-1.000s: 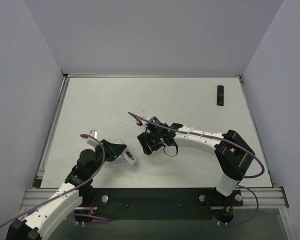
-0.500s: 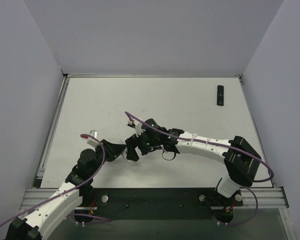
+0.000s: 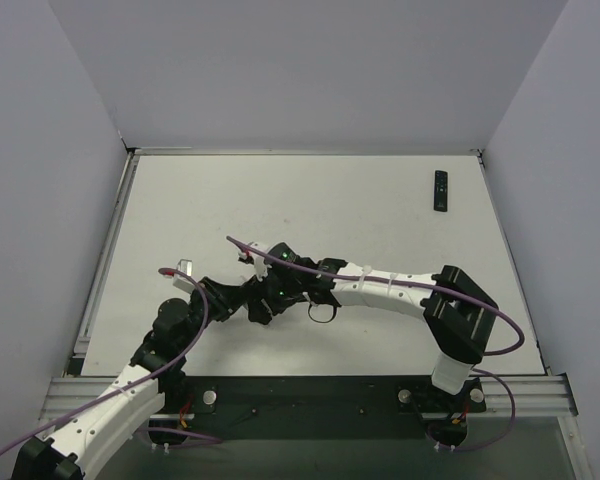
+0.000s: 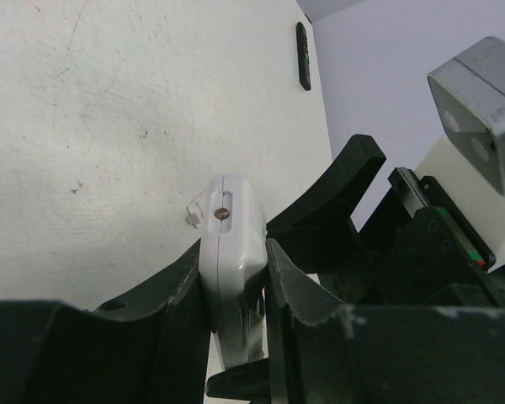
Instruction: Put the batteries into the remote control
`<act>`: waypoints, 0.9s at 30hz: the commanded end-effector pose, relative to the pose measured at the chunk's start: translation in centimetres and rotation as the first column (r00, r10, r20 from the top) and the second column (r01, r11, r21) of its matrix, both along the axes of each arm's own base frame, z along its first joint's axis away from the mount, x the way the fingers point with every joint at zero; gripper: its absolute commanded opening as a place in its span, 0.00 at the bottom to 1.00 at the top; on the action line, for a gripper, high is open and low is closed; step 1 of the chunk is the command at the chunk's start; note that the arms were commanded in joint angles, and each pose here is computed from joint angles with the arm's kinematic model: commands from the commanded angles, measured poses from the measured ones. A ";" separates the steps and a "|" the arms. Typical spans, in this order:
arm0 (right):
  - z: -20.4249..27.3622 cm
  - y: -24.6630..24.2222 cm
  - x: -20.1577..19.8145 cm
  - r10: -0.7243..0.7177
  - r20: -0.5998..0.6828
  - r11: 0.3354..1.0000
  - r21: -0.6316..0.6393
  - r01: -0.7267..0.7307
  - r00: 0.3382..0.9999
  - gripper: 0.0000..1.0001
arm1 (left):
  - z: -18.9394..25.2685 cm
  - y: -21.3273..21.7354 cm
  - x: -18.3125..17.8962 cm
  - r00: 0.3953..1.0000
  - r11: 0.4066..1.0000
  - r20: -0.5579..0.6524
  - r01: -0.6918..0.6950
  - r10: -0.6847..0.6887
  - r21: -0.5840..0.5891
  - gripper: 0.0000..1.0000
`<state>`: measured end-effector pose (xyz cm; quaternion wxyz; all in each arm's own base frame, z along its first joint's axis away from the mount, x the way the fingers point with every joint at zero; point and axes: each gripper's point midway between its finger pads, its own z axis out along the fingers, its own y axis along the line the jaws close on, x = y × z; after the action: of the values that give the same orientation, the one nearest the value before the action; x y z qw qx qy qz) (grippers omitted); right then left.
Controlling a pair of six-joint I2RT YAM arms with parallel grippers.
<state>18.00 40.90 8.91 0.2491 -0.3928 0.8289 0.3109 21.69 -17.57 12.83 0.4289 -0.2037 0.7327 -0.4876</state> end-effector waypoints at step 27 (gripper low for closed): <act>-6.7 -7.8 -3.4 0.371 -0.119 0.806 -0.452 -0.383 0.921 0.34 | 13.9 15.3 -2.1 0.843 0.680 0.386 -0.533 0.374 0.503 0.86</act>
<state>14.79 33.34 1.66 0.0919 -0.5641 0.8045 0.1615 20.85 -6.44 25.45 0.6338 -0.1790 0.7139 -0.2379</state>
